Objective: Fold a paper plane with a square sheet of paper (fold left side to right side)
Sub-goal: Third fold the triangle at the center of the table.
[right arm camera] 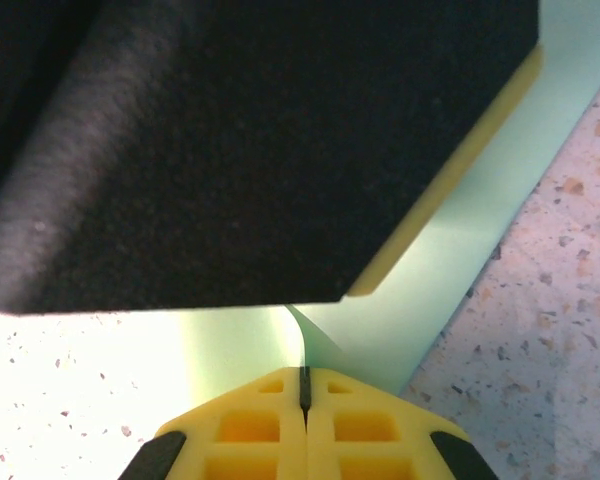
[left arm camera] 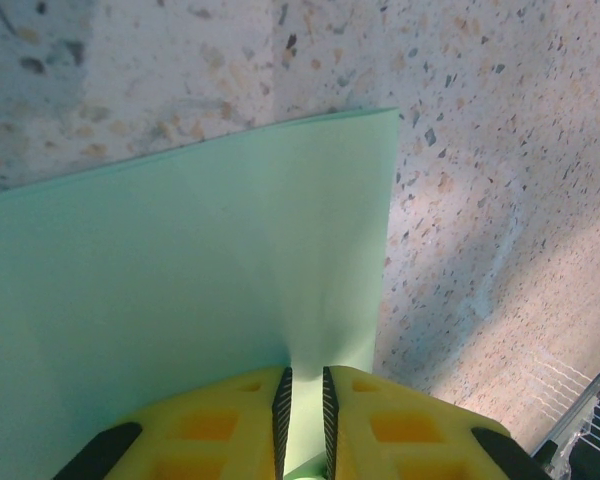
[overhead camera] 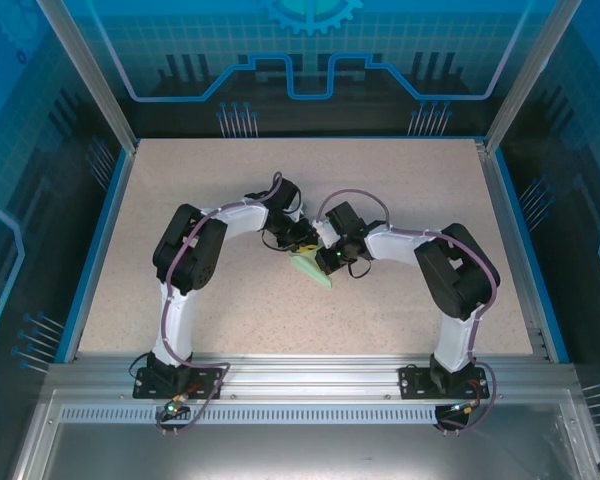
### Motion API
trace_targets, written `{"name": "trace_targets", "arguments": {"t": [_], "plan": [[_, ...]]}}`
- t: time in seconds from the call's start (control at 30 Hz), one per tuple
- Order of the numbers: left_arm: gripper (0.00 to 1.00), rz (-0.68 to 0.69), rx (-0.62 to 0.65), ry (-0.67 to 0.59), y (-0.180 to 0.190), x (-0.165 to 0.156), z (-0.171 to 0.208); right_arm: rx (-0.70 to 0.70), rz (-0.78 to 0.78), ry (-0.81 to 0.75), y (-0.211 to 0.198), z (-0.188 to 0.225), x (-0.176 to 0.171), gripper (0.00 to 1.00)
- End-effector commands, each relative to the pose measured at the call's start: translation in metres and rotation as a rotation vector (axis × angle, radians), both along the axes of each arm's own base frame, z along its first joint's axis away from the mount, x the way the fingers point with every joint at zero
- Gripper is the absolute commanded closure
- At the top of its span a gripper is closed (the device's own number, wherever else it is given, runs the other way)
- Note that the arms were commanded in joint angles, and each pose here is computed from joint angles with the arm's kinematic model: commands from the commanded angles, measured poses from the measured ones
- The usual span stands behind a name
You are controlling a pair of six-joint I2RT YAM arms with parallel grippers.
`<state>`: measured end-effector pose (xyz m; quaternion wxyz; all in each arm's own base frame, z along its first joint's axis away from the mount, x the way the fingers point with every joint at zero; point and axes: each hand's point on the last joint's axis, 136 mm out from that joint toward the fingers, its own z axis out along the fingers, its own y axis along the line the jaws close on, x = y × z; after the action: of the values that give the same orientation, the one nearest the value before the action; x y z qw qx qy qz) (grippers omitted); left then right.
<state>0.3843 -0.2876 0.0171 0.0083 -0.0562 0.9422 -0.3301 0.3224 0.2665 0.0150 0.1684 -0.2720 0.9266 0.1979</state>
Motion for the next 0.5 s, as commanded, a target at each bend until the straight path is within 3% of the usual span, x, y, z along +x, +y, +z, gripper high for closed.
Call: {"name": "trace_targets", "arguments": {"t": [0.0,0.47], "plan": [[0.78,-0.027,0.061,0.056,0.003,-0.014,-0.020,-0.019,-0.025,0.063,-0.007,-0.011,-0.002,1.00],[0.59,0.004,-0.041,-0.040,0.024,0.033,0.055,-0.061,-0.011,0.115,-0.014,-0.025,-0.018,1.00]]}}
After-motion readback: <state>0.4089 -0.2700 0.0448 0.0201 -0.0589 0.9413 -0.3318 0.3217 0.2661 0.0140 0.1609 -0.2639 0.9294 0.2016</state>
